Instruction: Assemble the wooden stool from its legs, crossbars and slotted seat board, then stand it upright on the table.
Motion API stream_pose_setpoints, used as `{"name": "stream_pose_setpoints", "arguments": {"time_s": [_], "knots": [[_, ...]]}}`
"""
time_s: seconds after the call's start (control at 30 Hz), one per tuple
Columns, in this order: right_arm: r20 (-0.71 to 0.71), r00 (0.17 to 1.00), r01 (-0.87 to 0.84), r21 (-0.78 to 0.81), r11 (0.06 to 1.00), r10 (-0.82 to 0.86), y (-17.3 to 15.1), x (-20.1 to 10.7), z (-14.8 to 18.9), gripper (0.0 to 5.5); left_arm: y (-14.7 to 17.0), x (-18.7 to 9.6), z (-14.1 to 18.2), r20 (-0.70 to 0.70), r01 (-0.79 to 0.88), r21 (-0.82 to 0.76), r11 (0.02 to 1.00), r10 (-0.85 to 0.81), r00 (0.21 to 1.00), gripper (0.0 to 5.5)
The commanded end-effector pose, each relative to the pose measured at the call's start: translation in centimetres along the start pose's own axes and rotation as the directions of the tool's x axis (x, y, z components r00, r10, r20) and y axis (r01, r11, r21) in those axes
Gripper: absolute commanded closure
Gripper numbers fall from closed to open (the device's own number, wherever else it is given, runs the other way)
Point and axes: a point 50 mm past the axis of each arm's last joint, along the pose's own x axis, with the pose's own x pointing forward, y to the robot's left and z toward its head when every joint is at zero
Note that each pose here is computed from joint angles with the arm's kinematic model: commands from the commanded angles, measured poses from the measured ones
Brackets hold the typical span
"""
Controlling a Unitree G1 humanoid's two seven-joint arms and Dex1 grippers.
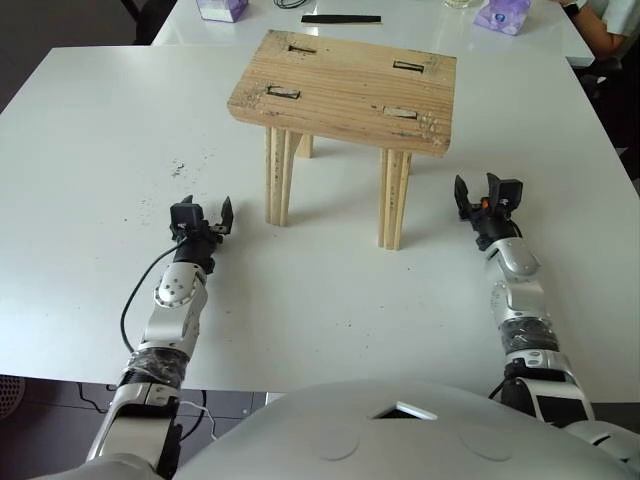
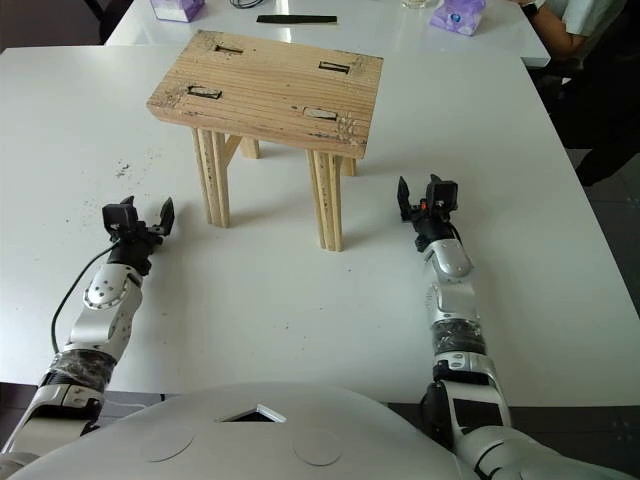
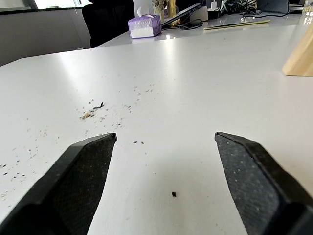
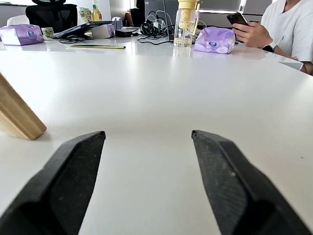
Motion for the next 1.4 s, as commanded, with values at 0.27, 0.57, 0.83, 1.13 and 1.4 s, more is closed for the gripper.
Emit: {"name": "stream_pose_setpoints", "arguments": {"time_s": [0.27, 0.57, 0.83, 1.13, 1.4], "knots": [[-0.036, 0.999, 0.027, -0.009, 1.0, -0.027, 0.1, 1.2, -0.9, 2.23, -1.1, 0.8, -1.2, 0.014, -0.07, 0.014, 0.997, 0.069, 0.997, 1.75], [-0.093, 0.989, 0.114, -0.033, 0.993, -0.117, -1.6, 2.5, -1.4, 2.23, -2.3, 0.7, -2.6, -0.003, -0.119, 0.008, 0.993, 0.119, 0.993, 1.75], [-0.246, 0.933, 0.321, 0.248, 0.914, -0.261, -2.4, 3.3, -2.5, 2.23, -4.1, 0.6, -3.3, -0.024, -0.137, -0.005, 0.991, 0.136, 0.99, 1.75], [-0.22, 0.916, 0.383, 0.236, 0.893, -0.334, -1.2, 6.0, 1.1, 2.23, -4.4, 0.2, -4.0, -0.048, -0.127, 0.043, 0.991, 0.129, 0.99, 1.75], [-0.215, 0.961, 0.226, 0.244, 0.943, -0.175, 5.0, 9.2, 3.5, 2.23, -5.3, 2.9, -2.6, 0.003, -0.056, 0.114, 0.992, 0.056, 0.998, 1.75]]}}
